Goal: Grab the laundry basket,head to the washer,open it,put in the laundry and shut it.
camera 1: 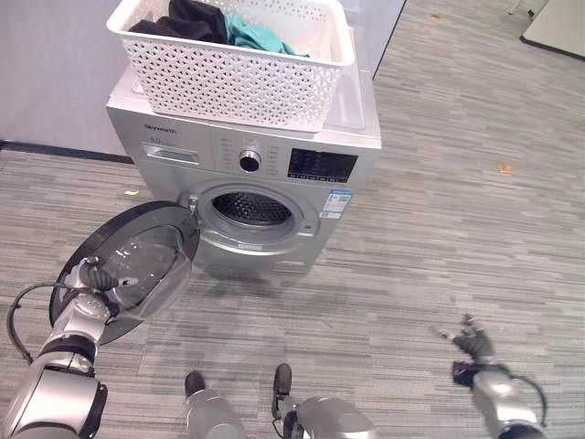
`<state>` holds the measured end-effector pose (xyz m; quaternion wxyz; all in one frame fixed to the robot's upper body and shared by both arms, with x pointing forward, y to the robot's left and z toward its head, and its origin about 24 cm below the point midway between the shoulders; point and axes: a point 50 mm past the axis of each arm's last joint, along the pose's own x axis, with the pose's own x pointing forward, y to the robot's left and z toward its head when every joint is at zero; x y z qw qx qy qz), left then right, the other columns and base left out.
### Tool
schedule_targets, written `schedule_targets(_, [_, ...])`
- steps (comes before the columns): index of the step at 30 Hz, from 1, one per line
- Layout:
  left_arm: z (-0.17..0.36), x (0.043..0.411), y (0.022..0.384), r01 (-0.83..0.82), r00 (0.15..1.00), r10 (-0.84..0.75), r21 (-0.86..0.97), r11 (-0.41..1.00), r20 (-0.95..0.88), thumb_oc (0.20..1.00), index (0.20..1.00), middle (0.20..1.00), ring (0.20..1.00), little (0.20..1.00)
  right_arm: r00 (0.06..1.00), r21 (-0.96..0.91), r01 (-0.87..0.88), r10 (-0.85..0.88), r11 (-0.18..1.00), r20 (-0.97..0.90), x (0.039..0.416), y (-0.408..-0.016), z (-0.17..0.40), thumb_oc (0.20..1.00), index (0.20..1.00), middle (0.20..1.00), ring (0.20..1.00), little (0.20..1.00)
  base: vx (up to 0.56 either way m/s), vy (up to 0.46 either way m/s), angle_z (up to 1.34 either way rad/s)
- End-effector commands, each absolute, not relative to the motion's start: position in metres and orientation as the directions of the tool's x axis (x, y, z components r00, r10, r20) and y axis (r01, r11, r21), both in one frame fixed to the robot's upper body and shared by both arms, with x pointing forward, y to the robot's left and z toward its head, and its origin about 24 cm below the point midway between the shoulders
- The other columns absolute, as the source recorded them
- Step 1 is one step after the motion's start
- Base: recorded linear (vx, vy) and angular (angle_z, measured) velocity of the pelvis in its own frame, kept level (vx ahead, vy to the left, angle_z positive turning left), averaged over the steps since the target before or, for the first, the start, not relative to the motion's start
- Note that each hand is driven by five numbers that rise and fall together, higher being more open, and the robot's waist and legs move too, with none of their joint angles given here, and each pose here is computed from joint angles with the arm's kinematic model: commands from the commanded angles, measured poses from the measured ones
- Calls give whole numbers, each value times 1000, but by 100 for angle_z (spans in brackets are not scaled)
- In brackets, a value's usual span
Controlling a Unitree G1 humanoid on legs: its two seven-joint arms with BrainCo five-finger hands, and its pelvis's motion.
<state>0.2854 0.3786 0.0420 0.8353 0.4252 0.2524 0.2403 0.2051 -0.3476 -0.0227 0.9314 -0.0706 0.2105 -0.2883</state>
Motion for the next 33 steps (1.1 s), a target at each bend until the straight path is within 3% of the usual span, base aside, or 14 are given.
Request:
schedule_targets(1, [62,299,375,-264,803,585,811,523,-116,1000,1000,1000,1000,1000,708,-224,676,-703,702,-68,214,-386,39,1000,1000,1000,1000,1000,187,234,5])
schedule_targets(4, [38,281,371,-227,802,574,802,552,-168,1000,1000,1000,1000,1000,650,-192,760,-724,621,230,222,-402,110,1000,1000,1000,1000,1000,312,261,-37])
schedule_targets(6, [24,271,367,-209,803,563,792,573,-195,1000,1000,1000,1000,1000,641,-189,752,-633,631,435,234,-389,163,1000,1000,1000,1000,1000,370,291,-53])
schedule_targets(12, [-2,261,345,-135,823,500,765,630,-267,1000,1000,1000,1000,1000,661,-208,660,-428,722,616,255,-350,216,1000,1000,1000,1000,1000,207,206,-22])
schedule_targets(16, [-14,263,331,-63,829,460,763,643,-319,1000,1000,1000,1000,1000,719,-336,574,-264,747,642,283,-318,241,1000,1000,1000,1000,1000,167,230,12])
schedule_targets(23, [-9,285,310,3,871,376,769,639,-316,1000,1000,1000,1000,1000,733,-472,512,-79,718,676,305,-290,286,1000,1000,1000,1000,1000,163,78,60])
schedule_targets(33, [-10,289,310,11,862,384,769,639,-332,1000,1000,1000,1000,1000,812,-648,434,39,626,582,335,-272,318,1000,1000,1000,1000,1000,117,-132,50])
